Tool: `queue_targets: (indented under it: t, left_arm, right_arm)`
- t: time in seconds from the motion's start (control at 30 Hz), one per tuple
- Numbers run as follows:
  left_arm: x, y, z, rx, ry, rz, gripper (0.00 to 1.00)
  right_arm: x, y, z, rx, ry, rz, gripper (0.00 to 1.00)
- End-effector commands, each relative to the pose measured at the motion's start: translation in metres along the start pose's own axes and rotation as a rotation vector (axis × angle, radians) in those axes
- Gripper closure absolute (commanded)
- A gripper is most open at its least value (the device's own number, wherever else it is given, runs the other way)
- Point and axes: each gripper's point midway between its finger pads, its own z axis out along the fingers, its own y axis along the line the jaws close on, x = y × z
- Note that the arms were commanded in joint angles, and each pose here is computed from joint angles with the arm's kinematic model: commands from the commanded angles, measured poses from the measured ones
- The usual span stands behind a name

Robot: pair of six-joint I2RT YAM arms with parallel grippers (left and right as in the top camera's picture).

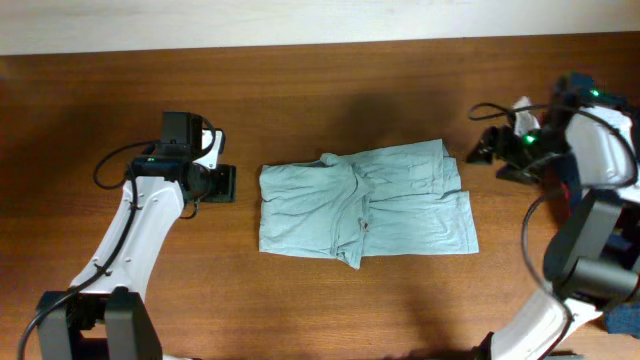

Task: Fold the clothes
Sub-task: 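Move the right gripper to the shirt's right end and grasp it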

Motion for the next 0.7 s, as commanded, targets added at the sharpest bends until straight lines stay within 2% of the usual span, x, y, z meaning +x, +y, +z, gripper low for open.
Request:
queue_targets:
  t: [0.0,0.23,0.47,0.67]
  left_arm:
    - [-0.008,0.002,-0.010,-0.006,-0.035,-0.001,0.36]
    - [-0.008,0.002,-0.010,-0.006,-0.034,-0.001,0.36]
    - [-0.008,0.002,-0.010,-0.006,-0.035,-0.001,0.35]
    - [-0.008,0.002,-0.010,-0.005,-0.037,-0.001,0.36]
  right_arm:
    - [0.010,-0.013,0.023,-0.115,0.071,-0.029,0.21]
    - [0.032,-0.025,0.061,-0.181,0.184,-0.041,0.23]
    - [0.051,-0.021,0.087,-0.254,0.210,-0.031,0.22]
    - [0.062,-0.013,0.119,-0.235,0.220,0.012,0.22]
